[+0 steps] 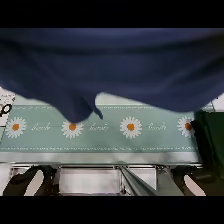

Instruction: Fold the shirts.

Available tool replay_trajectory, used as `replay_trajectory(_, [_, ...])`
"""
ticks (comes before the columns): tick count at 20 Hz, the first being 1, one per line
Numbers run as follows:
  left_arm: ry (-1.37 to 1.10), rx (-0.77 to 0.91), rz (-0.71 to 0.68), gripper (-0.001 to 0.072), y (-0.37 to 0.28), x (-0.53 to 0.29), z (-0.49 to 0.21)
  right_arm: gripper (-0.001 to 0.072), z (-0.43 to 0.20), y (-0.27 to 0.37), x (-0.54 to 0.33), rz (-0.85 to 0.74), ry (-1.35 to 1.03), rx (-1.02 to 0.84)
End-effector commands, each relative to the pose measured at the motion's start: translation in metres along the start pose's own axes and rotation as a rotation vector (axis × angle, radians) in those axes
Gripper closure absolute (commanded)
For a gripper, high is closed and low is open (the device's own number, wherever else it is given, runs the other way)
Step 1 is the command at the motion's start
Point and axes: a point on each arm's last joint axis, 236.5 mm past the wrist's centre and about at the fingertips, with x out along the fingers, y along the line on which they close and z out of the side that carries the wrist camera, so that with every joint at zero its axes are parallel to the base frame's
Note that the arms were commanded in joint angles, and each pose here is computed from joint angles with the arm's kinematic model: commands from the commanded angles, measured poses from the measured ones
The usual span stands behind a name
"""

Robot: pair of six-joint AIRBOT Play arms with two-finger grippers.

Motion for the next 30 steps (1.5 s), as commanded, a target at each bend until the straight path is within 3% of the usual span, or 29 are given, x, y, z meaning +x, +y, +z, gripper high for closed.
replay_trajectory(1, [0.276, -0.081, -0.024, 0.0687, 0.008, 0.007, -0.085, 0.0682, -0.056, 0.004, -0.003, 0.011, 0.177, 0.041])
replay_trajectory(5, [0.457, -0.305, -0.027, 0.0687, 0.051, 0.049, -0.185, 0.0683, -0.164, -0.009, 0.048, 0.017, 0.46, 0.14])
replay_trajectory(8, [0.44, -0.446, 0.051, 0.0687, 0.101, 0.092, -0.238, 0.0684, -0.236, -0.026, 0.109, -0.005, 0.562, 0.236])
replay_trajectory(10, [0.453, -0.437, 0.078, 0.0687, 0.127, 0.116, -0.266, 0.0684, -0.267, -0.042, 0.149, -0.035, 0.593, 0.28])
replay_trajectory(15, [0.574, -0.653, 0.099, 0.0687, 0.168, 0.165, -0.326, 0.0684, -0.327, -0.081, 0.247, -0.105, 0.687, 0.368])
replay_trajectory(21, [0.677, -0.823, 0.106, 0.0686, 0.188, 0.188, -0.376, 0.0683, -0.415, -0.105, 0.292, -0.142, 0.864, 0.601])
replay_trajectory(22, [0.659, -0.845, 0.099, 0.0617, 0.191, 0.191, -0.372, 0.0676, -0.416, -0.113, 0.294, -0.15, 0.856, 0.658])
replay_trajectory(23, [0.654, -0.84, 0.094, 0.0311, 0.191, 0.192, -0.367, 0.0553, -0.413, -0.123, 0.294, -0.161, 0.84, 0.7])
replay_trajectory(24, [0.645, -0.822, 0.096, 0.0197, 0.195, 0.193, -0.36, 0.0331, -0.408, -0.134, 0.289, -0.17, 0.833, 0.724])
replay_trajectory(25, [0.641, -0.801, 0.097, 0.0197, 0.2, 0.19, -0.35, 0.0299, -0.404, -0.146, 0.28, -0.173, 0.849, 0.725])
replay_trajectory(30, [0.623, -0.882, 0.172, 0.0198, 0.236, 0.132, -0.324, 0.0299, -0.413, -0.223, 0.182, -0.373, 0.932, 0.761])
